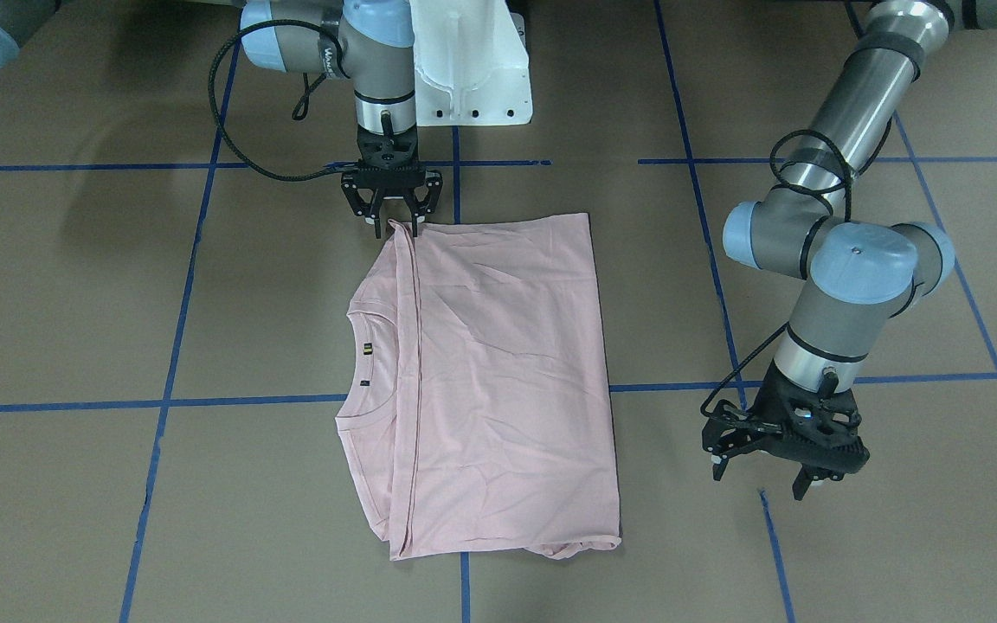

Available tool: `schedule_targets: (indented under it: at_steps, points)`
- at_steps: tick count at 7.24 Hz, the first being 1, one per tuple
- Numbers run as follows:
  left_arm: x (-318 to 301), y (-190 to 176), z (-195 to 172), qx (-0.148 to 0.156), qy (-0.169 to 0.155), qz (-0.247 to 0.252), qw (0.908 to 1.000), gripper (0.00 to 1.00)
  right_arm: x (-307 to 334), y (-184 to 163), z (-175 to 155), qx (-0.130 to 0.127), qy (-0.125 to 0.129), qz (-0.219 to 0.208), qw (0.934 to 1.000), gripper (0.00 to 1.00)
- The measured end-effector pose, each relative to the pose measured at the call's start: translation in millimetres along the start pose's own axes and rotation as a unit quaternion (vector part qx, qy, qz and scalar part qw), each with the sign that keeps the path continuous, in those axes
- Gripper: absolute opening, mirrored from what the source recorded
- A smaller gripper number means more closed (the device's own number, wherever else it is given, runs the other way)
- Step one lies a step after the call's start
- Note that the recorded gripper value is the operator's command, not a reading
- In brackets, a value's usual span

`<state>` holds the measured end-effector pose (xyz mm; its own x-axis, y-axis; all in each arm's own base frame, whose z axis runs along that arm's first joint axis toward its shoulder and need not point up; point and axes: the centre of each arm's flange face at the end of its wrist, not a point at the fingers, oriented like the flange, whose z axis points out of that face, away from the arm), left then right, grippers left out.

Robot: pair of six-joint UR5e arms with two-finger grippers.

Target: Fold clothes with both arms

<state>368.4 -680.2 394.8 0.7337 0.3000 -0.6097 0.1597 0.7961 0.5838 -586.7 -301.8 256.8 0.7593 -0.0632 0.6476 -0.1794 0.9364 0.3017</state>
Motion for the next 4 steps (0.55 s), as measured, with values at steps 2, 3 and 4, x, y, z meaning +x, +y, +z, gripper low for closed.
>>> schedule_targets:
  at_steps: [2, 3, 4]
  points:
    - [-0.4, 0.4, -0.2, 0.000, 0.000, 0.000, 1.0000, 1.00, -2.7, 1.8, -1.0, -0.002, -0.002, -0.017, 0.9998, 0.00]
    - [-0.6, 0.5, -0.1, -0.001, -0.001, 0.000, 1.0000, 1.00, -2.9, -0.5, -2.5, 0.001, -0.003, -0.020, 0.9998, 0.00]
    - [-0.5, 0.5, -0.1, -0.001, -0.001, 0.000, 1.0000, 1.00, -2.0, -3.8, -4.2, 0.003, -0.004, -0.019, 0.9998, 0.00]
